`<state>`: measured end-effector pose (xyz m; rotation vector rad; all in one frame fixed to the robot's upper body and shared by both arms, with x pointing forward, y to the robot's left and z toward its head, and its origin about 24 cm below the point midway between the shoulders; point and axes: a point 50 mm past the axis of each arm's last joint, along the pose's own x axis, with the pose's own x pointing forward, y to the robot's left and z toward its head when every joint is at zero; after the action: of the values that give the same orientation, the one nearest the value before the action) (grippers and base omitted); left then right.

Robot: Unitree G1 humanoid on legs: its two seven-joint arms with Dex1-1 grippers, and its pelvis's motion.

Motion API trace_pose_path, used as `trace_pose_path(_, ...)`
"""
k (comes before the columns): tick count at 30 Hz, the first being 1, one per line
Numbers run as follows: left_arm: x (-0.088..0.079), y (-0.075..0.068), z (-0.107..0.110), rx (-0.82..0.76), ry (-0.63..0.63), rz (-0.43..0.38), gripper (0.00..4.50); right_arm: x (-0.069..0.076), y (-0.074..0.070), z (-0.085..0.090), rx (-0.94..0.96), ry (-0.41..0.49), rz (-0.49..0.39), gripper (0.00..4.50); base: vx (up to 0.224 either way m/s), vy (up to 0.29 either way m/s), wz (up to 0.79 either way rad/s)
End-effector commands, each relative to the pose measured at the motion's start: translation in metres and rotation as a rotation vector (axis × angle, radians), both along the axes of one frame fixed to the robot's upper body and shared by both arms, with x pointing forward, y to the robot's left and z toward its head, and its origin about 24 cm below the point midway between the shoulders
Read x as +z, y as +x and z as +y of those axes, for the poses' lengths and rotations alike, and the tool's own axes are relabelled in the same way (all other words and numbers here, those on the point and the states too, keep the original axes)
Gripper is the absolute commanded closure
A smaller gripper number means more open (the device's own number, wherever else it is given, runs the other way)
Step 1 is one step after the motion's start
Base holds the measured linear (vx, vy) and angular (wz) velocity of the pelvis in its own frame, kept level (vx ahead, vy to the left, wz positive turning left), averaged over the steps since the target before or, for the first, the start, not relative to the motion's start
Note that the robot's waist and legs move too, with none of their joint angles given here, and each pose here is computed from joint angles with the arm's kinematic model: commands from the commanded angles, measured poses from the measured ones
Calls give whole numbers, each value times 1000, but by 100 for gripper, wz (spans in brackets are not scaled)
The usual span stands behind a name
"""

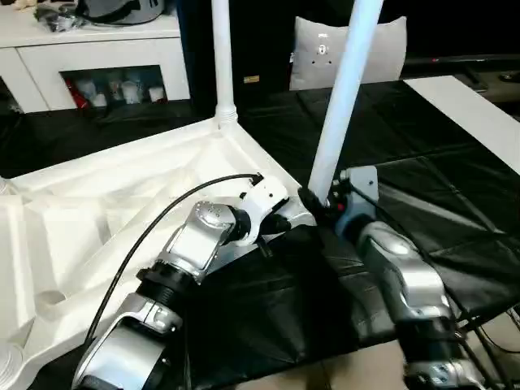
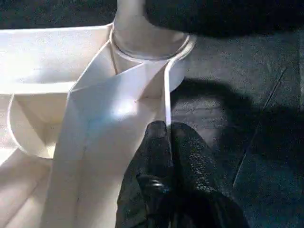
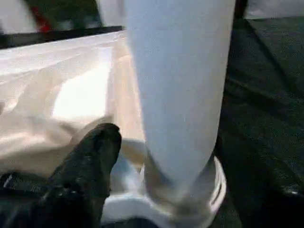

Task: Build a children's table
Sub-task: Rotate leg to tighten

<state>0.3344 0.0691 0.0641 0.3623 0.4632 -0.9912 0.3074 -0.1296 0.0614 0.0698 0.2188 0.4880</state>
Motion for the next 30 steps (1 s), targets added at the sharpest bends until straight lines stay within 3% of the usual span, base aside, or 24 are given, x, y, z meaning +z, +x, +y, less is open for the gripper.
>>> trace_pose_path(1, 7, 2, 5, -36, 1, -46, 450, 8, -6, 3, 101, 8, -43, 67, 0, 0, 0)
trace_pose_path(8, 1, -9, 28, -271, 55, -34, 450, 18, -29, -32, 324, -120, -70, 5, 0, 0, 0)
trace_pose_path(12, 0, -20, 40, -452, 98, -14, 450, 23, -37, -46, 474, -164, -58, 2, 0, 0, 0)
trace_pose_path(19, 3, -29, 50, -665, 149, 11, 450, 23, -47, -52, 707, -190, -16, 2, 0, 0, 0)
trace_pose_path(21, 6, -30, 52, -731, 160, 29, 450, 23, -48, -51, 791, -171, 5, 36, 0, 0, 0)
trace_pose_path(23, 8, -32, 51, -778, 165, 38, 450, 22, -49, -49, 841, -162, 16, 39, 0, 0, 0)
trace_pose_path(30, 15, -36, 43, -876, 159, 48, 450, 19, -49, -35, 958, -105, 36, 115, 0, 0, 0)
